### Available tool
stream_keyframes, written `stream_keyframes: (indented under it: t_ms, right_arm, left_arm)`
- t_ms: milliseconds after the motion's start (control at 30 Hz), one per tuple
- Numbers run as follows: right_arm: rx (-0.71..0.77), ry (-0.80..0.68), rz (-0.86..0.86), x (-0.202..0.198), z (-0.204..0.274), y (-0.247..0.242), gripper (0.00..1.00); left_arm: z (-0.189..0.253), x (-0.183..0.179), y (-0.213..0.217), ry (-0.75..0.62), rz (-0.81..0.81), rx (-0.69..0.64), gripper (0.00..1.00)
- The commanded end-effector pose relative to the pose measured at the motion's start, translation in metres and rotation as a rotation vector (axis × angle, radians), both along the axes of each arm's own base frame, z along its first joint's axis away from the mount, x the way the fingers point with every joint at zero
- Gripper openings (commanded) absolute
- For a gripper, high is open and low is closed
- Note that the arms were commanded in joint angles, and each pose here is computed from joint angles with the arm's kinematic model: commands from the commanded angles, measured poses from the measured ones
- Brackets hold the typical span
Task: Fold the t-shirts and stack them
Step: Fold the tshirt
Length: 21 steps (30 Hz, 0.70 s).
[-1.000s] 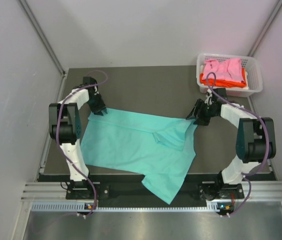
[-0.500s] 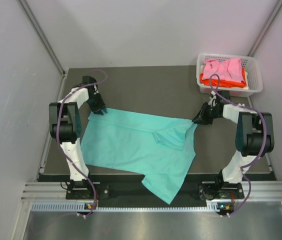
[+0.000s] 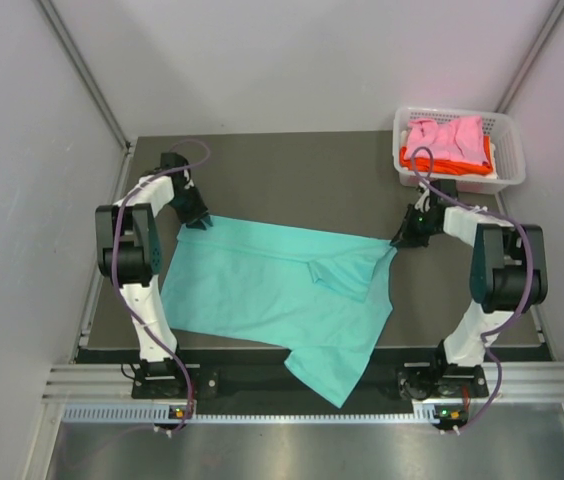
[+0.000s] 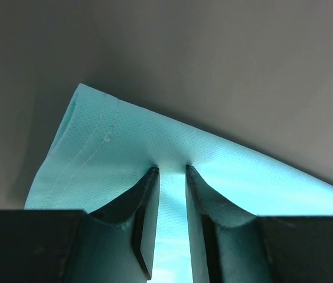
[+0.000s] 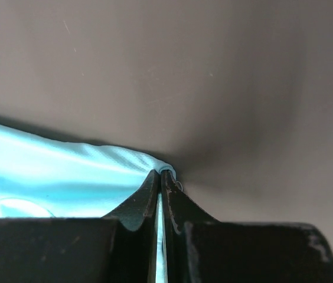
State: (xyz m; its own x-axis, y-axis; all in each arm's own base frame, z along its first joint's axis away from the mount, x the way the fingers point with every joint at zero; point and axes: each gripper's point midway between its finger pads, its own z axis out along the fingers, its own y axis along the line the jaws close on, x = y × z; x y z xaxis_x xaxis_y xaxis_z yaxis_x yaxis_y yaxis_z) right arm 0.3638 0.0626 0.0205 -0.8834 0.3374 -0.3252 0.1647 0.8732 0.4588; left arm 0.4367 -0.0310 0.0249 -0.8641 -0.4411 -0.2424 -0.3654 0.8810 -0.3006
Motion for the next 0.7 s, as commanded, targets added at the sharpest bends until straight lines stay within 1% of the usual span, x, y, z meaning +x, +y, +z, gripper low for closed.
stream_keyframes:
  t_ms: [0,33,67,133,200,233,267,333,433,500,567,600,667]
  right_arm:
    - [-0.150,-0.036,0.018,0.010,0.011,-0.020,0.02]
    - [-0.152,-0.063,0.023,0.011,0.023,-0.018,0.03]
    - [-0.151,-0.067,0.023,0.009,0.030,-0.017,0.10]
    - [-0.143,-0.083,0.013,0.005,0.042,-0.016,0.14]
    - [-0.119,-0.097,0.019,-0.005,0.056,-0.011,0.24]
    - [-0.118,-0.106,0.016,-0.004,0.060,-0.011,0.24]
    - [-0.115,-0.102,0.017,-0.008,0.059,-0.010,0.33]
    - [-0.108,-0.112,0.028,-0.011,0.059,-0.009,0.41]
    - [-0.057,-0.119,0.071,-0.010,0.053,0.002,0.47]
    - [-0.028,-0.137,0.081,-0.003,0.054,0.007,0.50]
    - [-0.018,-0.138,0.092,0.005,0.051,0.008,0.52]
    - [-0.021,-0.133,0.101,0.006,0.049,0.008,0.52]
    - [-0.019,-0.112,0.115,0.008,0.044,0.009,0.52]
  left_arm:
    - [-0.034,-0.009,0.034,0.052,0.028,0.127,0.30]
    - [-0.017,-0.005,0.034,0.008,0.030,0.127,0.31]
    - [-0.011,-0.005,0.033,-0.007,0.030,0.128,0.31]
    - [0.010,-0.002,0.036,-0.056,0.039,0.139,0.33]
    - [0.029,0.001,0.038,-0.099,0.043,0.151,0.40]
    - [0.033,0.000,0.038,-0.104,0.041,0.152,0.40]
    - [0.038,0.002,0.039,-0.118,0.040,0.156,0.42]
    - [0.047,0.004,0.040,-0.142,0.017,0.167,0.49]
    - [0.046,0.006,0.048,-0.148,-0.009,0.184,0.57]
    - [0.036,0.007,0.049,-0.139,-0.043,0.147,0.60]
    - [0.031,0.012,0.051,-0.141,-0.085,0.134,0.62]
    - [0.023,0.013,0.054,-0.130,-0.112,0.140,0.62]
    - [0.021,0.020,0.057,-0.139,-0.131,0.160,0.63]
